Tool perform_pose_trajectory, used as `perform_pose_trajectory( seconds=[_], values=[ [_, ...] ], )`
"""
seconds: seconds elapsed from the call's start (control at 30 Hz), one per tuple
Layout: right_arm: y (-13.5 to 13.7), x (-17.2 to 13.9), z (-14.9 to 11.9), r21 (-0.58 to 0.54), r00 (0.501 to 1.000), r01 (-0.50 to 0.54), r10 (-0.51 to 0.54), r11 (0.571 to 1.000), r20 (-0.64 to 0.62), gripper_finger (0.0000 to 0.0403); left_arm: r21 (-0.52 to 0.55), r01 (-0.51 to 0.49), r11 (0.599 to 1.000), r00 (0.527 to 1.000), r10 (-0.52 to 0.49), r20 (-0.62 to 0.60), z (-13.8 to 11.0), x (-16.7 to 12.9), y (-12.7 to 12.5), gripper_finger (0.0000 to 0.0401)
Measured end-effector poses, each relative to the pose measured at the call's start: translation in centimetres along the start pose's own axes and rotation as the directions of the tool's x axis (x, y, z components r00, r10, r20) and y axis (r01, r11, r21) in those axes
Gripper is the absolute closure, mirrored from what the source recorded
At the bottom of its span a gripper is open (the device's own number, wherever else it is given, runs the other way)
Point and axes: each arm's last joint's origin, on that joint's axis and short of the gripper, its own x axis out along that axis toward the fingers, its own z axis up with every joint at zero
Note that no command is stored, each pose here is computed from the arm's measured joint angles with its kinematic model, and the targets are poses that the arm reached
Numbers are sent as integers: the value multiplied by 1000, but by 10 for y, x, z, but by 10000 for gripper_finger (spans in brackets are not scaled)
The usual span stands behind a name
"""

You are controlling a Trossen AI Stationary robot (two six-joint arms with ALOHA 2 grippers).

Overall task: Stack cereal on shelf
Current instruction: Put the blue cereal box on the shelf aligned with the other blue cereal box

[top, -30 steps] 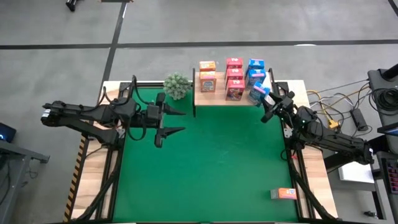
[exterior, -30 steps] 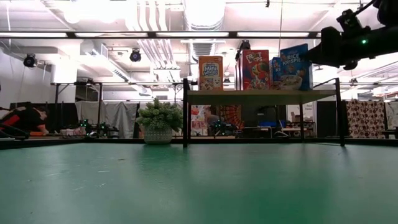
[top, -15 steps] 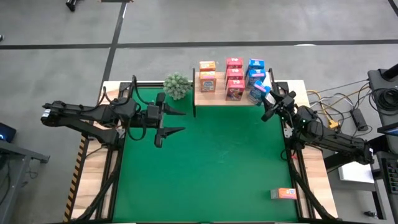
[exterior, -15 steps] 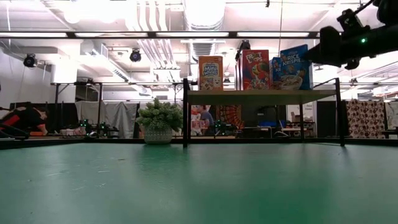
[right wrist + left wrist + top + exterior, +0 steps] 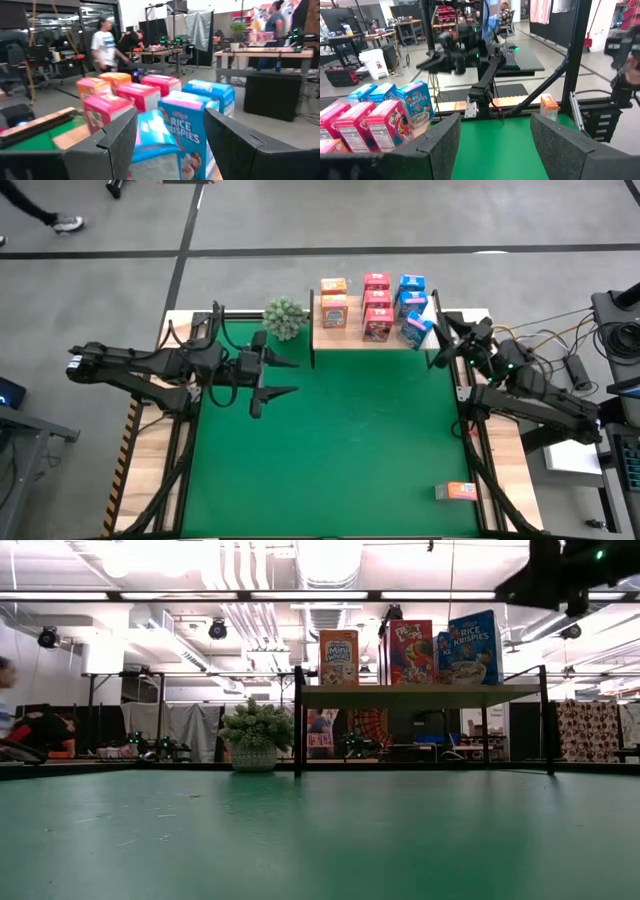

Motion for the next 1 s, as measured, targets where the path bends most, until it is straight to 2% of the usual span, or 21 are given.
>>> perform_pose_trajectory(
  seconds=[0.27,0.47,0.67,0.9,1.0],
  values=[
    [7,7,37,32,992,-61,64,998,-111,188,7,5,1000,998,-4,-61,-16,12,-3,178],
    [24,42,55,-31,962,-55,45,998,-268,188,22,9,1000,995,-6,-95,-36,18,-5,178],
    [34,63,81,-63,939,-51,26,997,-343,188,39,12,999,993,-8,-118,-47,18,-5,178],
    [45,83,113,-59,873,-17,-14,998,-488,188,92,21,995,990,-8,-138,-53,18,-6,178],
    [49,93,121,-79,810,-1,-45,997,-585,188,131,25,991,991,-7,-137,-53,18,-5,178]
  ],
)
